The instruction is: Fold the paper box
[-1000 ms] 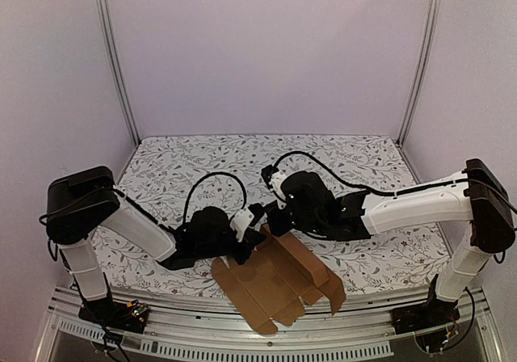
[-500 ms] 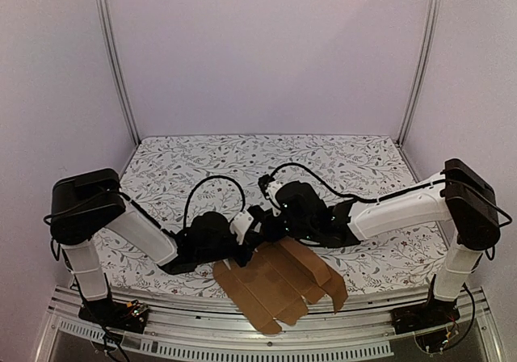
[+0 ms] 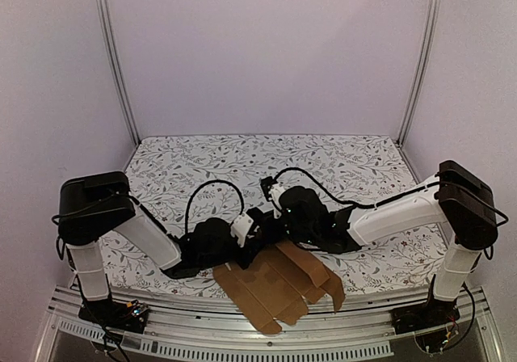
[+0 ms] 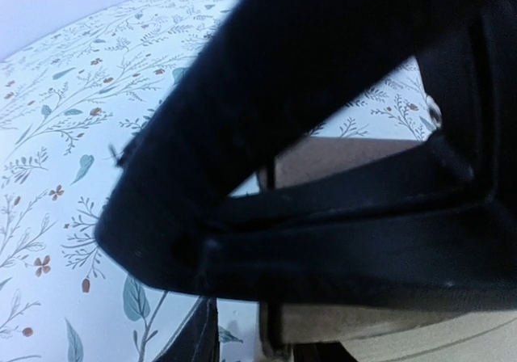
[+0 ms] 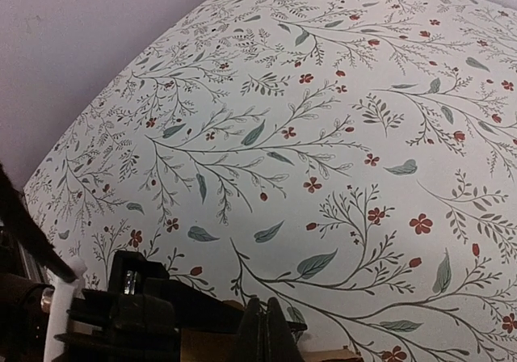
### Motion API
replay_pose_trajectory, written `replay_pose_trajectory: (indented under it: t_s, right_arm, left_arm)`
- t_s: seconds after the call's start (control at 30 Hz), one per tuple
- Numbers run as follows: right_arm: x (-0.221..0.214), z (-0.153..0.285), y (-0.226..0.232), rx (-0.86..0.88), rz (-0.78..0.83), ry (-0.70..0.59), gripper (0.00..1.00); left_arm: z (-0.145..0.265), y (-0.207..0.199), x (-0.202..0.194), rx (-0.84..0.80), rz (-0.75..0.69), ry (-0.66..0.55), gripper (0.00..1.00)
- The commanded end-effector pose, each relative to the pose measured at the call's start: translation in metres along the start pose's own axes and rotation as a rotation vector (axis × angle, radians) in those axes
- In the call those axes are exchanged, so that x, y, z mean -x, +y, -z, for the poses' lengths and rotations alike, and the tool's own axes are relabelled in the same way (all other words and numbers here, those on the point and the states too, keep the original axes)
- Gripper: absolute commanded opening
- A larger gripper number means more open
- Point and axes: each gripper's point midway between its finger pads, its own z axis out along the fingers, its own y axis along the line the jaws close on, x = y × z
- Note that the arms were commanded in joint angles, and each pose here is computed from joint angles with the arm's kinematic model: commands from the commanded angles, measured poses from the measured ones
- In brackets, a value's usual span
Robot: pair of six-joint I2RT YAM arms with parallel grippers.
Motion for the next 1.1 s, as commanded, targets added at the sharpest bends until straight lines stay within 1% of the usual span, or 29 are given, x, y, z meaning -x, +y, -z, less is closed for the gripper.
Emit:
replay_pose_trajectory:
  t_s: [0.0,0.17,0.57,0.63,0.73,0.83,1.07]
  right_arm:
    - [-0.041,-0.006,-0.011,-0.024,0.008,0.109,0.00]
    - [-0.042,-0.006,-0.008,-0.017,0.006,0.109,0.00]
    - [-0.052,-0.005,-0.009,-0.022,-0.013,0.118,0.00]
    - [-0.052,-0.005,-0.009,-0.020,-0.014,0.117,0.00]
    - [-0.050,-0.003,-0.008,-0.018,-0.014,0.114,0.00]
    - [-0.050,0.000,-0.009,-0.022,-0.016,0.112,0.00]
    - [-0.049,0.002,-0.008,-0.022,-0.026,0.107,0.00]
  left_arm:
    - [-0.005,-0.008,0.003,-0.003,0.018,-0.034,0.31]
    - [-0.012,-0.011,0.009,-0.009,0.036,-0.057,0.31]
    - [-0.012,-0.005,0.012,0.023,0.056,-0.090,0.30]
    - [-0.015,-0.006,0.010,0.019,0.056,-0.086,0.27]
    - [-0.018,-0.009,0.011,0.005,0.060,-0.092,0.15]
    - [-0.017,-0.009,0.013,0.001,0.062,-0.099,0.00]
    - [-0.014,-0.008,0.013,0.002,0.066,-0.111,0.00]
